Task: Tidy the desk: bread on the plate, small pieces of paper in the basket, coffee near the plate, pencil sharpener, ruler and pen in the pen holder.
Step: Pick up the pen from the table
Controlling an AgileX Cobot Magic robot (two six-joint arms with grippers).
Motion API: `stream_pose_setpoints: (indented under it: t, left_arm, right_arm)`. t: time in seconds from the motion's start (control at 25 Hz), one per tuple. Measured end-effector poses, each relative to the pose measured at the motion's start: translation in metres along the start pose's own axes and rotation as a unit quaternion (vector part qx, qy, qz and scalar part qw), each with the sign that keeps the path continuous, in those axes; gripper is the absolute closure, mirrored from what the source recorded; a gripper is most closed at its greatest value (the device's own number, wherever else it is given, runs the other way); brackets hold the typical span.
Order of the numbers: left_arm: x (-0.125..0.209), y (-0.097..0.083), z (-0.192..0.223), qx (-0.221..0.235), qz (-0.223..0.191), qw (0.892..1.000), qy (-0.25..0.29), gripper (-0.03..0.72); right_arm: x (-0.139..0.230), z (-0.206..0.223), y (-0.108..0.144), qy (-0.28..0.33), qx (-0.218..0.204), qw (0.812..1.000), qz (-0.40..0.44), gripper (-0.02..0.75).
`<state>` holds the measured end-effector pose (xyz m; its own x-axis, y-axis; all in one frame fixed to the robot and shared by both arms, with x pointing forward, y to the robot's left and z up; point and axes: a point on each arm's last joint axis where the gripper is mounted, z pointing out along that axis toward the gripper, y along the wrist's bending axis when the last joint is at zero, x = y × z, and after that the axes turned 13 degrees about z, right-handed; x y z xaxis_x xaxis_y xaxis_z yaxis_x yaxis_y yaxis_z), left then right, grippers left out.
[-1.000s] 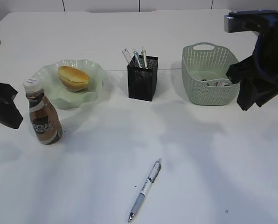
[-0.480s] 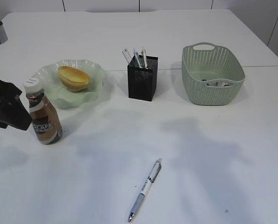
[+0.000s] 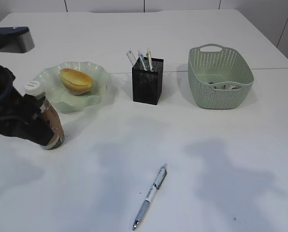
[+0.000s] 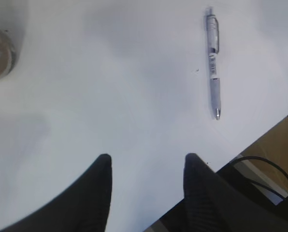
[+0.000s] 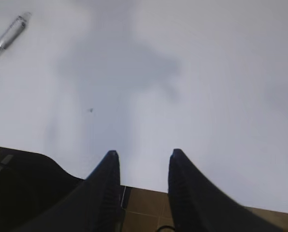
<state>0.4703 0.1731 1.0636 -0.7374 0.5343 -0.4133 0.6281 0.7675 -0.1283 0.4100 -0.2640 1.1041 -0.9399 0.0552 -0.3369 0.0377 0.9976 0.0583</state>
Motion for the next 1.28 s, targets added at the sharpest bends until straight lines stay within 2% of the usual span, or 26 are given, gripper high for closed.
stream_pose_setpoints:
  t: [0.16, 0.56, 0.92, 1.28]
  left_arm:
    - [-0.004, -0.016, 0.003, 0.009, 0.028, 1.0, -0.009, 0.348]
    - [-0.042, -0.038, 0.013, 0.038, 0.031, 0.999, 0.019, 0.346]
    - [-0.059, -0.065, 0.064, 0.041, 0.06, 0.994, 0.085, 0.346]
    - [-0.071, -0.076, 0.102, 0.026, 0.046, 0.991, 0.12, 0.345]
  right_arm:
    - [0.002, 0.005, -0.003, 0.004, 0.016, 1.0, 0.011, 0.456]
    - [0.001, 0.005, -0.003, -0.008, 0.016, 1.0, 0.019, 0.456]
    - [0.0, 0.005, -0.006, -0.012, 0.03, 0.999, 0.017, 0.457]
    - [0.0, 0.005, -0.006, -0.014, 0.032, 0.999, 0.021, 0.457]
